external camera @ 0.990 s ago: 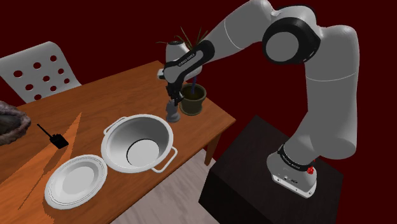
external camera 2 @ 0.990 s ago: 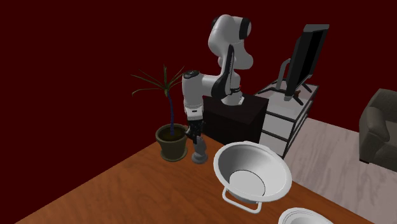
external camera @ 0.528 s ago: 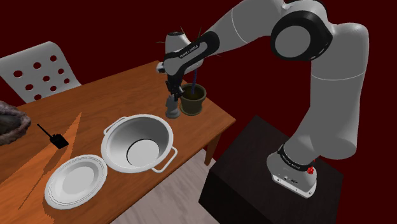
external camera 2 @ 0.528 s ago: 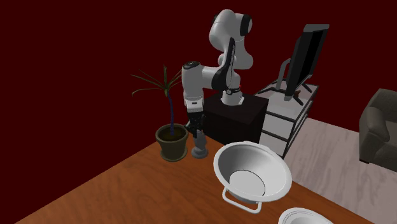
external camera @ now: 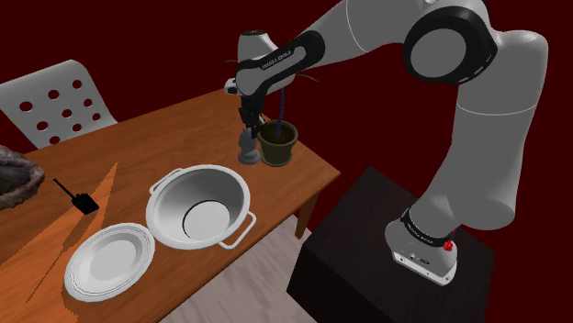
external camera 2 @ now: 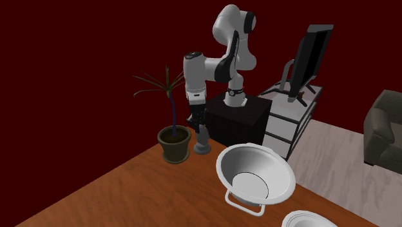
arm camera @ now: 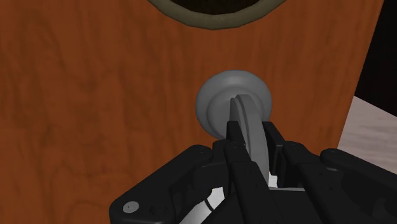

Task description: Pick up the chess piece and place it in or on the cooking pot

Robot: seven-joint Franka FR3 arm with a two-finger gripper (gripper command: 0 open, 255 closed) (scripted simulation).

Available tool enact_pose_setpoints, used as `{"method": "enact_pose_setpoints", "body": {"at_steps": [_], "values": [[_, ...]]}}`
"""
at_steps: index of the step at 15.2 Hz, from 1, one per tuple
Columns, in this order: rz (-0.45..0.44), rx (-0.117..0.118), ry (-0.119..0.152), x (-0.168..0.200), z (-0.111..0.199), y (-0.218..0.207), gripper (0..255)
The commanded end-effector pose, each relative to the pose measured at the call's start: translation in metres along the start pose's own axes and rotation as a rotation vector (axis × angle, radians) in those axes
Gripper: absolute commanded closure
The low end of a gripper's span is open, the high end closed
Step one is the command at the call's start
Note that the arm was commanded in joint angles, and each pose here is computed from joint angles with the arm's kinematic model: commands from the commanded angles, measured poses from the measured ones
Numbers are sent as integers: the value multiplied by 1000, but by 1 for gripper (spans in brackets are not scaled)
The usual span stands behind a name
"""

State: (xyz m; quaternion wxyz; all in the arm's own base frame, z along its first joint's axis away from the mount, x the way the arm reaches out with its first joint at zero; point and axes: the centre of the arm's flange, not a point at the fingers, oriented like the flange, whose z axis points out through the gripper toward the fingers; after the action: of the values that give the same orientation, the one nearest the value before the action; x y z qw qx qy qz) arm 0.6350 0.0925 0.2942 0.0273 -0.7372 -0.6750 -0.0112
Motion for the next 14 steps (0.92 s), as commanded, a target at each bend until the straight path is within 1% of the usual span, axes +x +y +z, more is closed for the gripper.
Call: {"method": "enact_pose_setpoints", "body": {"at_steps": [1,11,14], "values": [[0,0,0,1,-12,-1,255],[0,0,0,4,-65,-2,255],[0,0,0,42,-69,-11,255]]}}
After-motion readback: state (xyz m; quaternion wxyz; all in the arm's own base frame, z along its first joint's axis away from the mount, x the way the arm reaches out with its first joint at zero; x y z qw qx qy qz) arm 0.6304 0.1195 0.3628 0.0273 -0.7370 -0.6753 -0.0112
